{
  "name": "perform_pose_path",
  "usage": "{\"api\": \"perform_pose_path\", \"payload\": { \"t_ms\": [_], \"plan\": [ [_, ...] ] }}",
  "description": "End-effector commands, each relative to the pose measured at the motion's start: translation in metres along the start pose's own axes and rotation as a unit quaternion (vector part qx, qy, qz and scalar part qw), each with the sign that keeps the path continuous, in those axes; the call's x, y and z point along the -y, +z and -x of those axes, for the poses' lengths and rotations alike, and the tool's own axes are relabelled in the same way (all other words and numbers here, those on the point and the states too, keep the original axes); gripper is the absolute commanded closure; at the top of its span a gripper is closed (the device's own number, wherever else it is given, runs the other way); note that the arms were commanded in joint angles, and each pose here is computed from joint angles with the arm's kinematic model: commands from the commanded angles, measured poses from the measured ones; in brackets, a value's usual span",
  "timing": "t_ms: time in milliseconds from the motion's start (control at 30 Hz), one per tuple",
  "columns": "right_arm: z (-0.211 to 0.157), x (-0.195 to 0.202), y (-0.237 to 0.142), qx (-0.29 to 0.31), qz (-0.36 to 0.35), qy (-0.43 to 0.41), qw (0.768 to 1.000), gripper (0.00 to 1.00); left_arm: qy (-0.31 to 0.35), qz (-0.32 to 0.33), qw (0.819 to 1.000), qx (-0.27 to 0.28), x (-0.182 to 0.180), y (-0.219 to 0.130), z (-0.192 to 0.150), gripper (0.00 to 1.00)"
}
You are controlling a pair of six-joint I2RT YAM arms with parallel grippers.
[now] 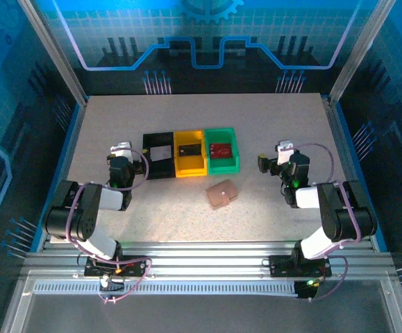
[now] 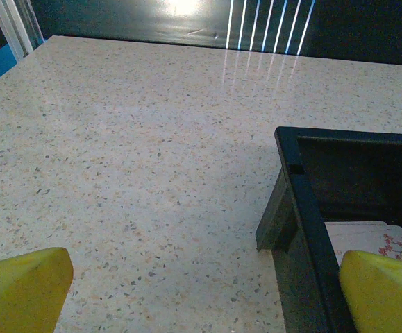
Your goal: Take the credit cards out of the card holder
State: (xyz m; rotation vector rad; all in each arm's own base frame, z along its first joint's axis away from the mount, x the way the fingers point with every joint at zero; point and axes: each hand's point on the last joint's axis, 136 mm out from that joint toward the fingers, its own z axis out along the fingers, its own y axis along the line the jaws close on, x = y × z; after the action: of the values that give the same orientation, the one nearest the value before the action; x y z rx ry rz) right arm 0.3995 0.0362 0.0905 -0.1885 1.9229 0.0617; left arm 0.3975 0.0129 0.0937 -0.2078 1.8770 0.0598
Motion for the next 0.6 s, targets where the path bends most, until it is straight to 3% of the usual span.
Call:
{"api": "perform_pose_path", "payload": {
  "t_ms": [0, 67, 133, 267, 333, 400, 467, 500, 567],
  "plan": [
    [0.007, 0.001, -0.004, 0.012, 0.015, 0.005, 1.000, 0.00, 0.018, -0.023, 1.000, 0.003, 0.005, -0.004, 0.003, 0.01],
    [0.008, 0.002, -0.005, 0.016, 0.021, 0.011, 1.000, 0.00, 0.027, -0.043, 0.999, 0.005, 0.013, -0.010, 0.009, 0.01],
    [0.014, 0.007, -0.010, 0.026, 0.010, 0.018, 0.999, 0.00, 0.021, -0.017, 1.000, 0.011, 0.005, -0.017, 0.020, 0.01],
    [0.044, 0.024, -0.035, 0.024, -0.039, 0.038, 0.998, 0.00, -0.003, -0.020, 0.999, 0.042, 0.005, -0.044, 0.063, 0.01],
    [0.072, 0.031, -0.050, 0.040, -0.053, 0.101, 0.993, 0.00, -0.037, -0.042, 0.997, 0.053, 0.011, -0.060, 0.086, 0.01],
    [0.105, 0.020, -0.070, 0.059, -0.023, 0.138, 0.988, 0.00, -0.111, -0.052, 0.991, 0.052, 0.013, -0.077, 0.108, 0.01],
    [0.130, 0.009, -0.090, 0.061, 0.010, 0.189, 0.980, 0.00, -0.163, -0.069, 0.984, 0.017, 0.017, -0.100, 0.119, 0.01],
    [0.133, 0.009, -0.098, 0.051, 0.011, 0.240, 0.969, 0.00, -0.159, -0.084, 0.984, 0.003, 0.022, -0.112, 0.122, 0.01],
    [0.118, 0.010, -0.109, 0.011, -0.007, 0.357, 0.934, 0.00, -0.229, -0.070, 0.971, -0.002, 0.014, -0.127, 0.126, 0.01]
  ]
}}
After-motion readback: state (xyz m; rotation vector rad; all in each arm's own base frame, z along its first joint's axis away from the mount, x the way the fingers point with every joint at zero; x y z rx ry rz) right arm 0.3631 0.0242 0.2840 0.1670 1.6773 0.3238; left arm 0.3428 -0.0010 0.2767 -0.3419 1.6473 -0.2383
